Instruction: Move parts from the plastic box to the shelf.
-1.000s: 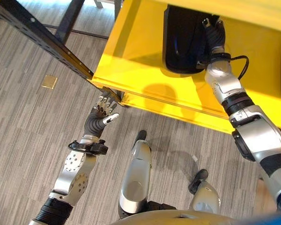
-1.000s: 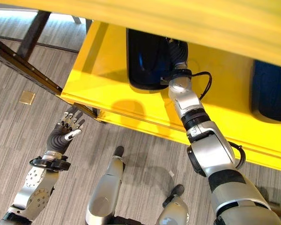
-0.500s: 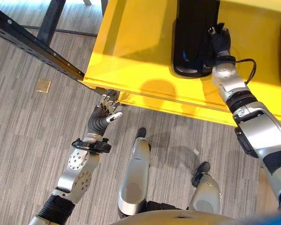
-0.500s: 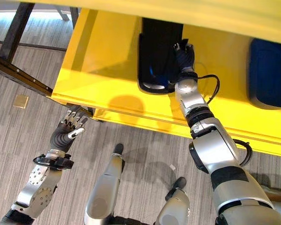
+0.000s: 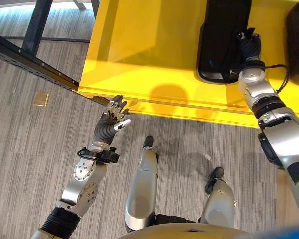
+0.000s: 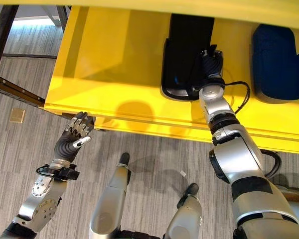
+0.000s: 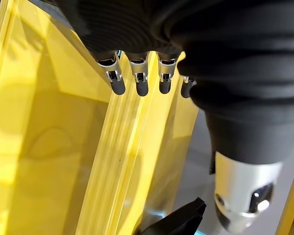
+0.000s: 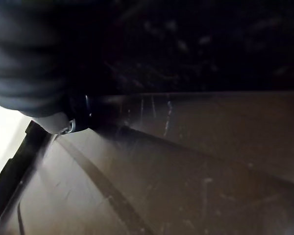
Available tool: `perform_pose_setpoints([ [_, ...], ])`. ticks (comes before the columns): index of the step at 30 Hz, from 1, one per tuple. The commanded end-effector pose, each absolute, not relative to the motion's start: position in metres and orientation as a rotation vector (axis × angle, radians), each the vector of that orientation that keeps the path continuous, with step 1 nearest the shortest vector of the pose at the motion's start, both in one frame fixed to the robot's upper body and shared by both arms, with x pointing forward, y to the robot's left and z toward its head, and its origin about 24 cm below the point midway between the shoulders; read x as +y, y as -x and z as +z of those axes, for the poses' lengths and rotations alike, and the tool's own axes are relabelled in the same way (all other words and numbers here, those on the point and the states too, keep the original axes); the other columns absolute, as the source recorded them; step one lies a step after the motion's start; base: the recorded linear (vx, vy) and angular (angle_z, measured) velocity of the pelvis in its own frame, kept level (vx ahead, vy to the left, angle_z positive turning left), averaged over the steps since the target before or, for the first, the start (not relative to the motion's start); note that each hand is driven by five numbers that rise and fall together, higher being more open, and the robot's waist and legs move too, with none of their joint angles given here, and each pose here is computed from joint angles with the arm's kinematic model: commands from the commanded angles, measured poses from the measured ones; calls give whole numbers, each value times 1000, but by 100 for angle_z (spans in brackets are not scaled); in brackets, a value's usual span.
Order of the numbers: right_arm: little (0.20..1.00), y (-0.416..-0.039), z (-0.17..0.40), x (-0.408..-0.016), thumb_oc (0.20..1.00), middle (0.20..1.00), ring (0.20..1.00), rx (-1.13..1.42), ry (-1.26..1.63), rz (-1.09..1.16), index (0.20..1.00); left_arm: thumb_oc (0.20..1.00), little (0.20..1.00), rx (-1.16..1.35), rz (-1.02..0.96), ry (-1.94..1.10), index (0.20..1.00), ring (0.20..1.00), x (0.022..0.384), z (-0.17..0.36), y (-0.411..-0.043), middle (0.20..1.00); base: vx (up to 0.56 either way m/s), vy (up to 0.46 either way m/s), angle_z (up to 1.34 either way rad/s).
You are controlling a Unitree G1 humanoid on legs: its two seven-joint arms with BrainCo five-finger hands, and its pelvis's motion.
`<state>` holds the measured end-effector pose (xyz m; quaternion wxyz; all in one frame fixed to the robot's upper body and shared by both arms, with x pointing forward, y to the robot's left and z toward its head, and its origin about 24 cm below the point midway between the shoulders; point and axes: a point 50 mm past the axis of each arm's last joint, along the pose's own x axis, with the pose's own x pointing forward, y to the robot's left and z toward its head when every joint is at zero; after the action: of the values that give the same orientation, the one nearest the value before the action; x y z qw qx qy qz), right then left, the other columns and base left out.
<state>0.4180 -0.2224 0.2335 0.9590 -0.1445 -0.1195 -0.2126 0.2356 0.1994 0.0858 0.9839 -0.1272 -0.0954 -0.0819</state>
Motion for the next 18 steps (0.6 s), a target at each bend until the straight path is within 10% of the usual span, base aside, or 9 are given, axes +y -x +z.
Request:
perform_pose_setpoints([
  [1, 200, -412, 301, -229, 200, 200, 200, -440, 268, -504, 200, 1000, 1000, -334, -193, 255, 1000, 1000, 200, 114, -235, 1000, -9, -21, -3],
  [18, 200, -410, 325, -227, 200, 200, 200, -484, 349, -511, 200, 1000, 1000, -342, -199, 262, 1000, 1000, 200, 115, -234, 1000, 0, 0, 0],
])
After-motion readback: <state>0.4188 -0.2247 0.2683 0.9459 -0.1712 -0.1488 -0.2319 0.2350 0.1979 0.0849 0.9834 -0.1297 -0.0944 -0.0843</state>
